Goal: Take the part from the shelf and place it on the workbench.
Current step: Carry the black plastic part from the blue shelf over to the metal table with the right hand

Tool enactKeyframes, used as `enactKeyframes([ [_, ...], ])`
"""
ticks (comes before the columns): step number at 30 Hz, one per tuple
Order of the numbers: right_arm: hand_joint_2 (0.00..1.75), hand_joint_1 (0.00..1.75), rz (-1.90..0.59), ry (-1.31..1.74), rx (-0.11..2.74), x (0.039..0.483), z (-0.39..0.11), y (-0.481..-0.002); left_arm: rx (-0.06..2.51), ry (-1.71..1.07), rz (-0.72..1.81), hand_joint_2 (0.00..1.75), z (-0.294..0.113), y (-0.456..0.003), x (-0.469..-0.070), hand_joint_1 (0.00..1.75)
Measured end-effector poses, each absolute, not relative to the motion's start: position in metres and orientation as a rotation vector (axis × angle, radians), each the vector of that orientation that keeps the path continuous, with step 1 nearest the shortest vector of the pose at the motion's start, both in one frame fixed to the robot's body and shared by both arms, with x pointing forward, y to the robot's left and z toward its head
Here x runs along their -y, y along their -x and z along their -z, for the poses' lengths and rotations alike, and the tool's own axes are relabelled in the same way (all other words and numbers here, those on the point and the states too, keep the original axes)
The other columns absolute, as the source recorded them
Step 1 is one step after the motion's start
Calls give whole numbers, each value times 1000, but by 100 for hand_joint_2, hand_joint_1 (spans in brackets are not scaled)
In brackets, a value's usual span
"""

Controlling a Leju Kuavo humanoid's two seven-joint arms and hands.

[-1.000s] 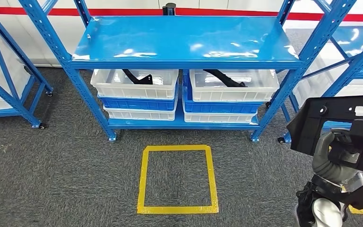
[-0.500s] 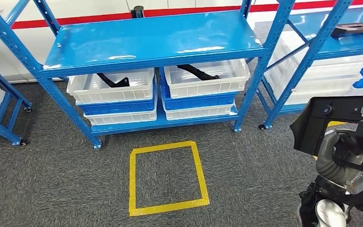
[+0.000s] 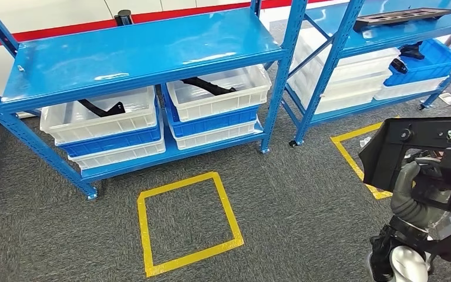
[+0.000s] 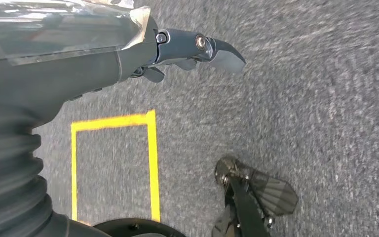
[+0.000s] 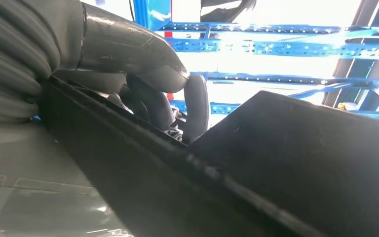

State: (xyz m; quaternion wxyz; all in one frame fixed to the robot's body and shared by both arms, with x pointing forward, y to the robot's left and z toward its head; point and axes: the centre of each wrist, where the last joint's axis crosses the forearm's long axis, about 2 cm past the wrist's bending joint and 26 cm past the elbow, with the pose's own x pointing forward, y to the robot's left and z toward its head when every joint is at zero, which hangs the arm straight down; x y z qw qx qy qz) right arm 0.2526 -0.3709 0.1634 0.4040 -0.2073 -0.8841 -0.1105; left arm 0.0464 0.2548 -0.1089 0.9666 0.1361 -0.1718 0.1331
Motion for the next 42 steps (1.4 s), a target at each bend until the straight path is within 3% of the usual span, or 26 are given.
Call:
enactKeyframes([
  [42,175,175,271,477,2285,362,-172,-264,281,-207,-290,175,109,-41,-250,0],
])
